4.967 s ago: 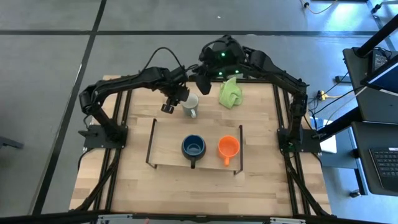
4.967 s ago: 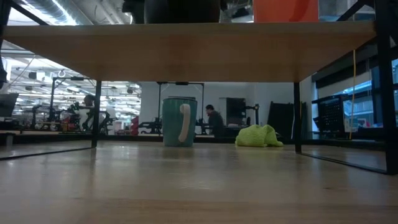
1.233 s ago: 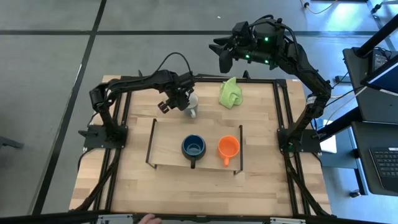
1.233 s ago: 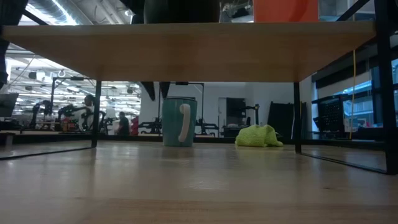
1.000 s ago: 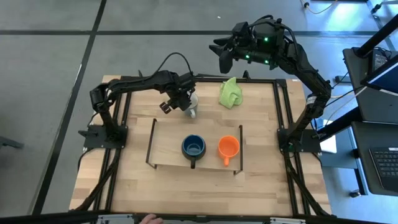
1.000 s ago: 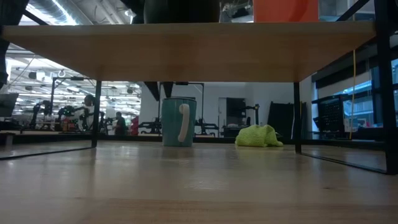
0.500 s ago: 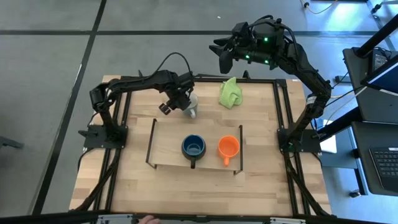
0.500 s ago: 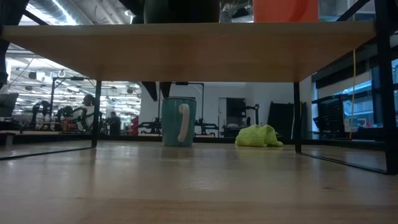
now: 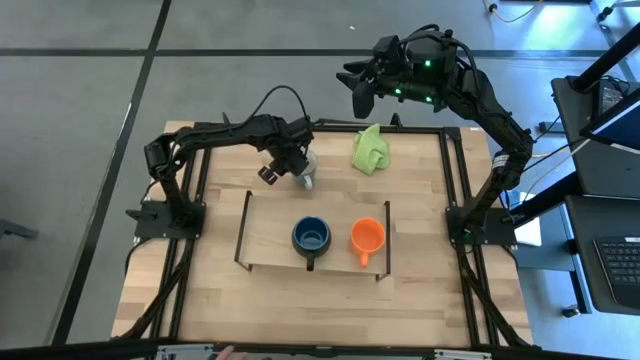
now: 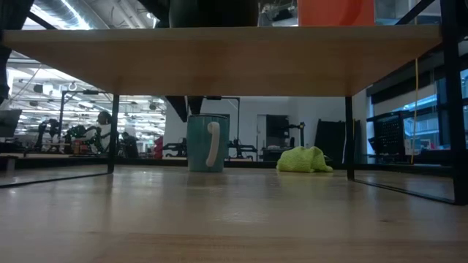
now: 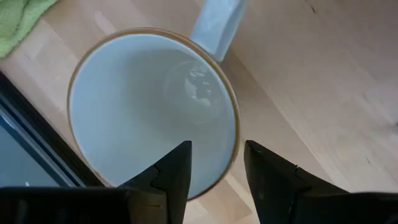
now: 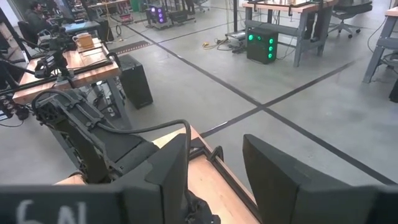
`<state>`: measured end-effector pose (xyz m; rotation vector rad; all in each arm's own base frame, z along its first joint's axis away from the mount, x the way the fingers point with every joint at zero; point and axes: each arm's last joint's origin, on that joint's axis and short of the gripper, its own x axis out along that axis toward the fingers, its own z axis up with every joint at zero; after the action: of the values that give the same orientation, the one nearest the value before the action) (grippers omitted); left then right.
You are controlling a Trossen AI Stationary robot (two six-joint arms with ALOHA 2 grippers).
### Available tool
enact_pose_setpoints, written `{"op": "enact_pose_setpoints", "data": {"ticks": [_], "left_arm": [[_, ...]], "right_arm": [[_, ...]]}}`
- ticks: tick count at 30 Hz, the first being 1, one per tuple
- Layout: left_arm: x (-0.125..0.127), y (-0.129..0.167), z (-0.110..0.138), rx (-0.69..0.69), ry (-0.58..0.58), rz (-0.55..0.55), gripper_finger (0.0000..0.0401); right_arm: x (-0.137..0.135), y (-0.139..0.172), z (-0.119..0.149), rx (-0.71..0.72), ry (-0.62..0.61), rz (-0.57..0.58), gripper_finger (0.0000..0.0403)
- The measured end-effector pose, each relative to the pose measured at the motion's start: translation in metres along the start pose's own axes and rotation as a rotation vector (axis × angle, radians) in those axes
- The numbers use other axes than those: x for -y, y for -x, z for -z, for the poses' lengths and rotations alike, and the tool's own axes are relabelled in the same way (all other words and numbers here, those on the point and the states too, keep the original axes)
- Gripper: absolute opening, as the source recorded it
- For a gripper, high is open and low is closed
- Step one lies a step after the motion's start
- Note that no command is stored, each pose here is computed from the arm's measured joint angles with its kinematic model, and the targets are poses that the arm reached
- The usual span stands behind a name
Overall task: Stack small to large cups/mugs on shelf
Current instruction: Put the white mugs on the shelf
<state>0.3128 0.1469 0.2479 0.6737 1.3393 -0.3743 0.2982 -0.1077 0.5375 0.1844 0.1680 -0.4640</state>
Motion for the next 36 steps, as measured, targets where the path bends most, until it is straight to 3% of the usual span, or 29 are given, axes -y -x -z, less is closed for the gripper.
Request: {"op": "enact_pose_setpoints", "data": {"ticks": [12, 17, 22, 36], "left_arm": [[-0.001, 0.0, -0.003, 0.013, 0.015, -0.023, 0.0142], [-0.005, 0.0, -0.009, 0.045, 0.021, -0.079, 0.0142], [-0.005, 0.001, -0.016, 0.039, 0.149, -0.119, 0.0142], [-0.004, 0.001, -0.015, 0.033, 0.146, -0.107, 0.0142]], "right_arm": [[0.0, 0.0, 0.0, 0.0, 0.012, 0.0, 0.0159], [0.0, 0.0, 0.0, 0.004, 0.014, 0.017, 0.0159], [0.001, 0.0, 0.0, 0.004, 0.015, 0.027, 0.0159], [0.001, 0.0, 0.0, 0.003, 0.019, 0.026, 0.0159]]}}
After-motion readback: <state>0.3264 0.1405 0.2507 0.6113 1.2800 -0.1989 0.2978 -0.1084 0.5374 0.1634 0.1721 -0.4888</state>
